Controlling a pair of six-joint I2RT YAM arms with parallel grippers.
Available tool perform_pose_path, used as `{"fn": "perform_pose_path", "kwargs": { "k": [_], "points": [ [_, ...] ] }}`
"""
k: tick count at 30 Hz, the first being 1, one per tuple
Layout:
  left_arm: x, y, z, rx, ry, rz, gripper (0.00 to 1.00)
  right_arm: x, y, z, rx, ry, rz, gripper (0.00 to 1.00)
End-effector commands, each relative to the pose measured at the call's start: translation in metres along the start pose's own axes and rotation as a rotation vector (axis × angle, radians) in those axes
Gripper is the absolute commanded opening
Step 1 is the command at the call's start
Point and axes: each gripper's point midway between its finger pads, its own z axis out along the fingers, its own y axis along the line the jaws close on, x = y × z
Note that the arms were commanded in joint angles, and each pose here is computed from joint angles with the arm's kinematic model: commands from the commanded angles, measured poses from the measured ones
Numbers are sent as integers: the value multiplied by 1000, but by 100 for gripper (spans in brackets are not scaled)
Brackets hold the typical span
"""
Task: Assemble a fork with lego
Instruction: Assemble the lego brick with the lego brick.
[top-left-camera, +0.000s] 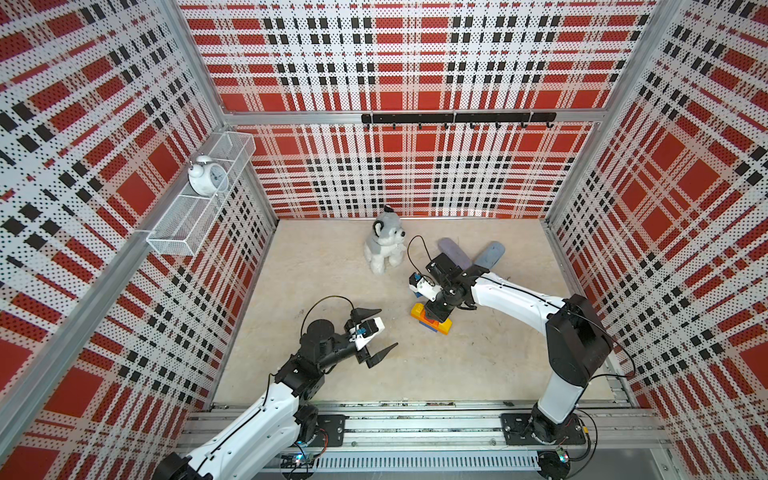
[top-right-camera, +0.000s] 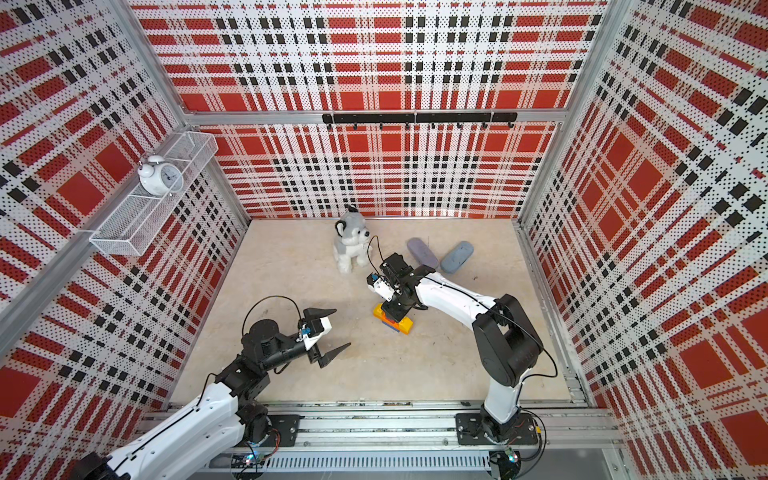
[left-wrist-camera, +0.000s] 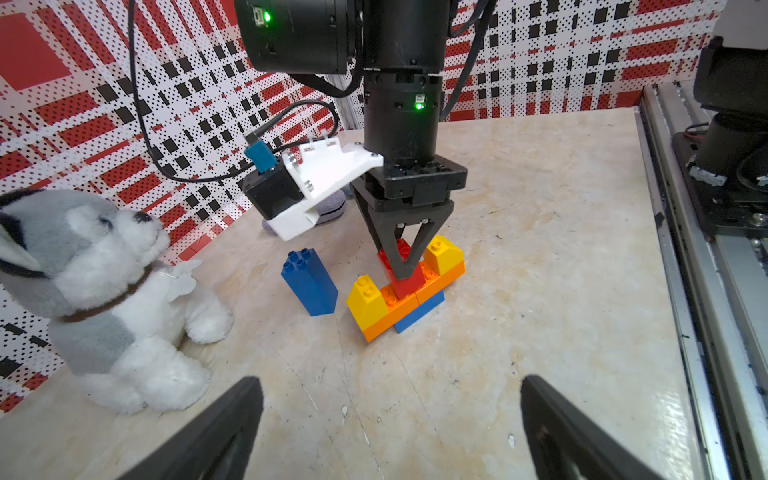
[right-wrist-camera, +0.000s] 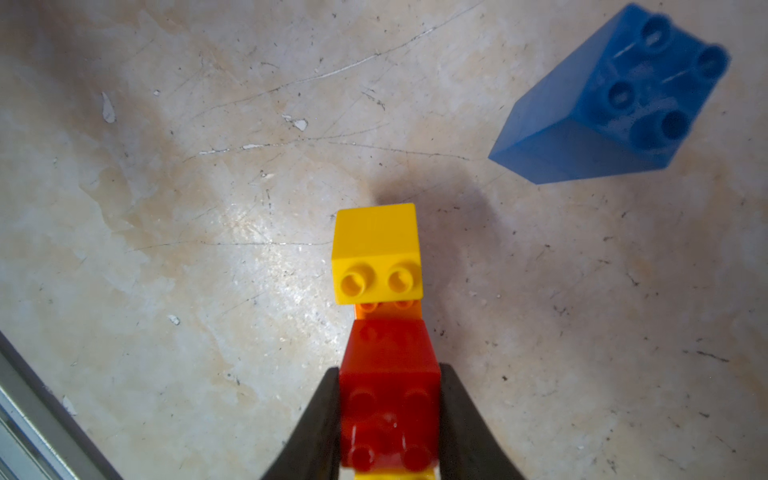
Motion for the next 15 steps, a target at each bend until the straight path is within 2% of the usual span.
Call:
{"fn": "perform_pose_path", "kwargs": {
  "k": [1, 11, 15],
  "points": [
    [-2, 0, 0, 4, 5, -7, 98, 2, 1, 6, 13, 22, -22, 30],
    [0, 1, 0, -6, 20, 8, 98, 15, 8, 9, 8, 60, -35, 30],
    [1, 2, 0, -9, 26, 13, 98, 29, 6, 16, 22, 123, -31, 30]
  ]
}}
